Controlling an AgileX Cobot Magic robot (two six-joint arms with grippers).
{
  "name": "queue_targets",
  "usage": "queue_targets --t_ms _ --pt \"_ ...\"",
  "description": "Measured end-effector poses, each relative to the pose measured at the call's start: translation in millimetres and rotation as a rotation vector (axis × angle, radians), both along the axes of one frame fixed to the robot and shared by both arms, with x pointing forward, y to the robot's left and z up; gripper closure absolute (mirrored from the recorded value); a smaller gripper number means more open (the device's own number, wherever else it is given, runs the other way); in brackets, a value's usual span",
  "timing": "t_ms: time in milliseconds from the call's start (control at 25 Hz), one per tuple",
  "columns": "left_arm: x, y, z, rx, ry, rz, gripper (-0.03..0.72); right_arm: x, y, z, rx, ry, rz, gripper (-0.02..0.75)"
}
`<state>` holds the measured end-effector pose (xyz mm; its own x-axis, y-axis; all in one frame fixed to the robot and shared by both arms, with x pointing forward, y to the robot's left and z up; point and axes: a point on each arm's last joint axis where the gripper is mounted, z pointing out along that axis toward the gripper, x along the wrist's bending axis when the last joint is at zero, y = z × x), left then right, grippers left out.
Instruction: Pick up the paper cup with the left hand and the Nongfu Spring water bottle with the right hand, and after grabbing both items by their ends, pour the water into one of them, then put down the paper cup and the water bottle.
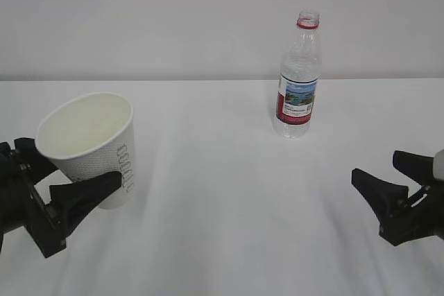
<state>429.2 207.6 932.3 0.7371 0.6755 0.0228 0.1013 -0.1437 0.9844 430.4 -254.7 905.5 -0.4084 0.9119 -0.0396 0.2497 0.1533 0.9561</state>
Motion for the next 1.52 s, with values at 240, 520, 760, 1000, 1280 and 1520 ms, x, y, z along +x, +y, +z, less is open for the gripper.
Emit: queue_targets --t_ms 240,520,760,1000,1280,1520 --pt "-10.9 -8.2 -2.5 0.015 0.030 -0.149 0.153 0.0 0.0 0.0 0.000 0.000 0.000 0.170" --pt "-20.8 -13.5 -5.1 0.046 0.042 -0.276 0.152 -0.5 1.0 -0.1 -0.002 0.000 0.014 0.170" --pt "-28.0 -18.9 -5.8 0.055 0.053 -0.354 0.153 -1.2 2.5 -0.1 -0.005 0.000 0.034 0.170" --pt "-37.4 -31.6 -5.8 0.055 0.053 -0.433 0.152 -1.5 3.0 -0.2 -0.005 0.000 0.040 0.170" --pt "-35.9 -45.5 0.6 0.042 0.016 -0.476 0.153 -1.5 3.0 -0.2 -0.005 0.000 0.040 0.170" --pt "-35.3 -56.4 5.9 0.022 -0.007 -0.494 0.153 -1.5 3.0 -0.2 -0.005 0.000 0.040 0.170"
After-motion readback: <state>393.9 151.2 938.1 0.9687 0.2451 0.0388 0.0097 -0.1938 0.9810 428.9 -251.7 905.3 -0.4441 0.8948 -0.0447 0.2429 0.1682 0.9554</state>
